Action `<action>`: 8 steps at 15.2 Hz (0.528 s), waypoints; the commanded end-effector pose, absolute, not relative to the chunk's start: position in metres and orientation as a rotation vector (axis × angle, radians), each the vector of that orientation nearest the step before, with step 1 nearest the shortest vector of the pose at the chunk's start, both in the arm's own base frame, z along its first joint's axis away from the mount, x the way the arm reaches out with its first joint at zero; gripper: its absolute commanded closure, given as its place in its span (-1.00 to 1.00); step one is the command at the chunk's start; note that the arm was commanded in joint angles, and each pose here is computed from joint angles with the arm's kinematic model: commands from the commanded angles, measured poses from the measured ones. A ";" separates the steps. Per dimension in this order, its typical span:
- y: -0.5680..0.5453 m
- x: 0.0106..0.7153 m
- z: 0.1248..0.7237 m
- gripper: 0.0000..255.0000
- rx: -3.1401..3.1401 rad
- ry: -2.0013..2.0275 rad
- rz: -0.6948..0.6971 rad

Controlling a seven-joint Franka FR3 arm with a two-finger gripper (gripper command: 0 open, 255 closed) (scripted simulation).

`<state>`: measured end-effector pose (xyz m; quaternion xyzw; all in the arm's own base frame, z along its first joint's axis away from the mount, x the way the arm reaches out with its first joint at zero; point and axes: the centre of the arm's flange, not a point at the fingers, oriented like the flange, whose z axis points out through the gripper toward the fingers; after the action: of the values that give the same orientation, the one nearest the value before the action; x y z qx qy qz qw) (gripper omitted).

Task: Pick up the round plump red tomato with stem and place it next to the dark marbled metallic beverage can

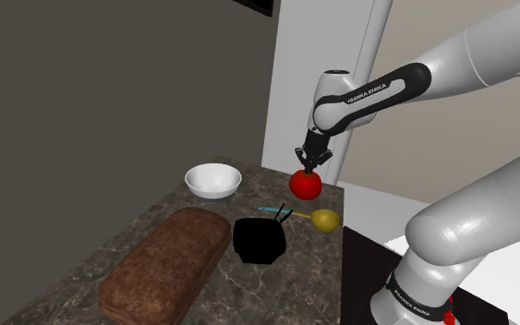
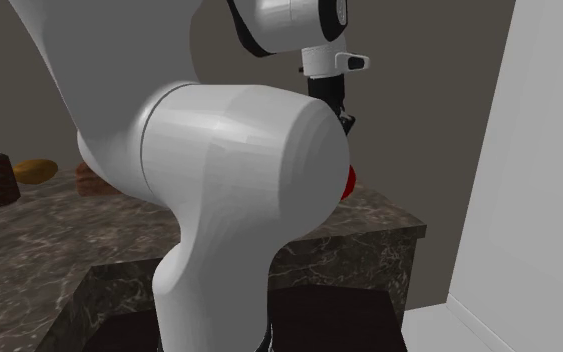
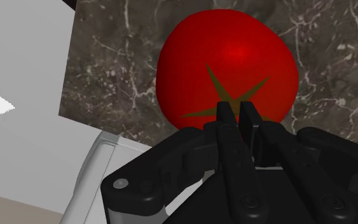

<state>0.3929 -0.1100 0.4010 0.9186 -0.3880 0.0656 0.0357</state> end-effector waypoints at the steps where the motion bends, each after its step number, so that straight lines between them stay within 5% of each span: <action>1: -0.110 0.393 0.410 1.00 2.822 -1.192 0.201; 8: -0.110 0.393 0.447 1.00 2.822 -1.192 0.201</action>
<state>0.3937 -0.1098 0.4412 0.9186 -0.3880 0.0656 0.0357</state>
